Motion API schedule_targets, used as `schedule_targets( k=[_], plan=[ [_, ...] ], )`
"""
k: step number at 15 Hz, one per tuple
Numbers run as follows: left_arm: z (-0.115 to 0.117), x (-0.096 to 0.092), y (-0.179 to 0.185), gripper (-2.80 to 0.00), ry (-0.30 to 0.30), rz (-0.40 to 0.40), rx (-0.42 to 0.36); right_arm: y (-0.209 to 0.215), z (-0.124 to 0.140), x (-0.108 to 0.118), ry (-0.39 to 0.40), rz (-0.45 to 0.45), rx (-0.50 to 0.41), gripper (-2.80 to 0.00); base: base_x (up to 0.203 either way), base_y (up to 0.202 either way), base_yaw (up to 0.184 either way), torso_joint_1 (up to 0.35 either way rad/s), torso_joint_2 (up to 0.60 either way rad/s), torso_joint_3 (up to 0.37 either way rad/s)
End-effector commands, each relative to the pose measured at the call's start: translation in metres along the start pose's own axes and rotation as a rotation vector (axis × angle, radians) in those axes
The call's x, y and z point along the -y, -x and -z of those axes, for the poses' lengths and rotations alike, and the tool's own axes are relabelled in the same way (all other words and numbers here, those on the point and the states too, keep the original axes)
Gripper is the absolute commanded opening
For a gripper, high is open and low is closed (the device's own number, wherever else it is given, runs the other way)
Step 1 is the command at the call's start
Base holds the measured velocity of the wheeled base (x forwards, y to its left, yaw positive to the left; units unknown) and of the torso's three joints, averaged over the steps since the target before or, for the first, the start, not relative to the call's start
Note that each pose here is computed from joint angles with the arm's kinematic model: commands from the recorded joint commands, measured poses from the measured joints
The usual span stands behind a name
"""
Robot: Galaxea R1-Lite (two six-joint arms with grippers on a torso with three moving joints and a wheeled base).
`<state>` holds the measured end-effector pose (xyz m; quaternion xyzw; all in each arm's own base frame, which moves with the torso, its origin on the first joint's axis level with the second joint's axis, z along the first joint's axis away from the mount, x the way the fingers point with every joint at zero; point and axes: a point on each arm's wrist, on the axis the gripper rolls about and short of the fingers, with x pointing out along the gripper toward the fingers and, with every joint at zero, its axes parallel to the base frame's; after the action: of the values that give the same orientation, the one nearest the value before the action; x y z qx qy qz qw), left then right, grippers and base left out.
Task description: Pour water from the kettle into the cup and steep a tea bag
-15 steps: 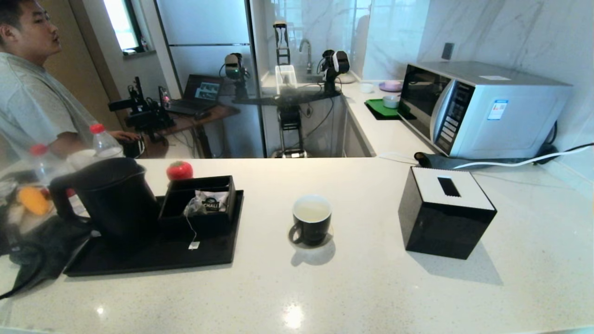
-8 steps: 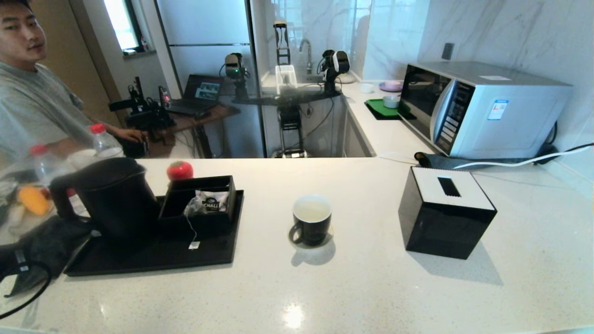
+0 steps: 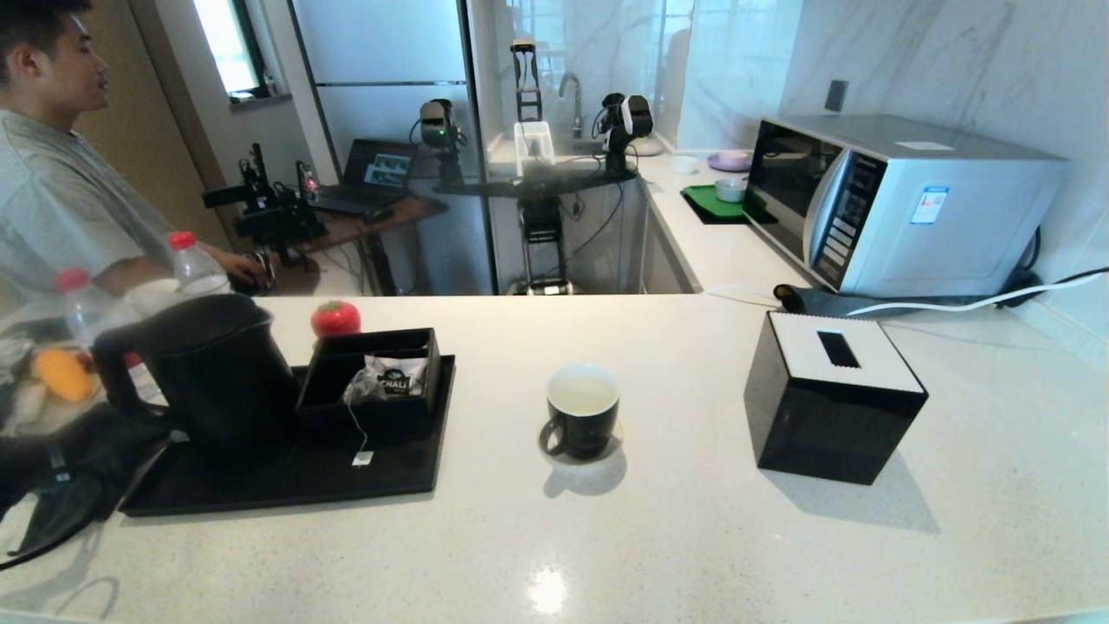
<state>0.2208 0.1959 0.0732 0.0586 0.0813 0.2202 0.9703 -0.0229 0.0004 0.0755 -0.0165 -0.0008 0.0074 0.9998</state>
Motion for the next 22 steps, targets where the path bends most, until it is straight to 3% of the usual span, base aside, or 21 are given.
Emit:
schedule_targets(
  k=[1, 10, 17, 22],
  plan=[
    [0.002, -0.002, -0.01, 0.0, -0.013, 0.0, 0.037, 0.0, 0.0, 0.0, 0.001, -0.001, -0.001, -2.8, 0.0, 0.0, 0.0, 0.0, 0.0, 0.0],
    [0.008, -0.006, -0.046, 0.0, -0.029, 0.065, 0.09, 0.0, 0.0, 0.0, 0.001, -0.001, -0.001, -2.8, 0.0, 0.0, 0.0, 0.0, 0.0, 0.0],
    [0.01, -0.002, -0.051, 0.0, -0.026, 0.089, 0.092, 0.0, 0.0, 0.0, 0.001, -0.001, -0.001, -2.8, 0.0, 0.0, 0.0, 0.0, 0.0, 0.0],
    [0.009, 0.005, -0.055, 0.0, -0.025, 0.169, 0.11, 0.0, 0.0, 0.0, 0.001, -0.001, -0.001, -2.8, 0.0, 0.0, 0.0, 0.0, 0.0, 0.0]
  ],
)
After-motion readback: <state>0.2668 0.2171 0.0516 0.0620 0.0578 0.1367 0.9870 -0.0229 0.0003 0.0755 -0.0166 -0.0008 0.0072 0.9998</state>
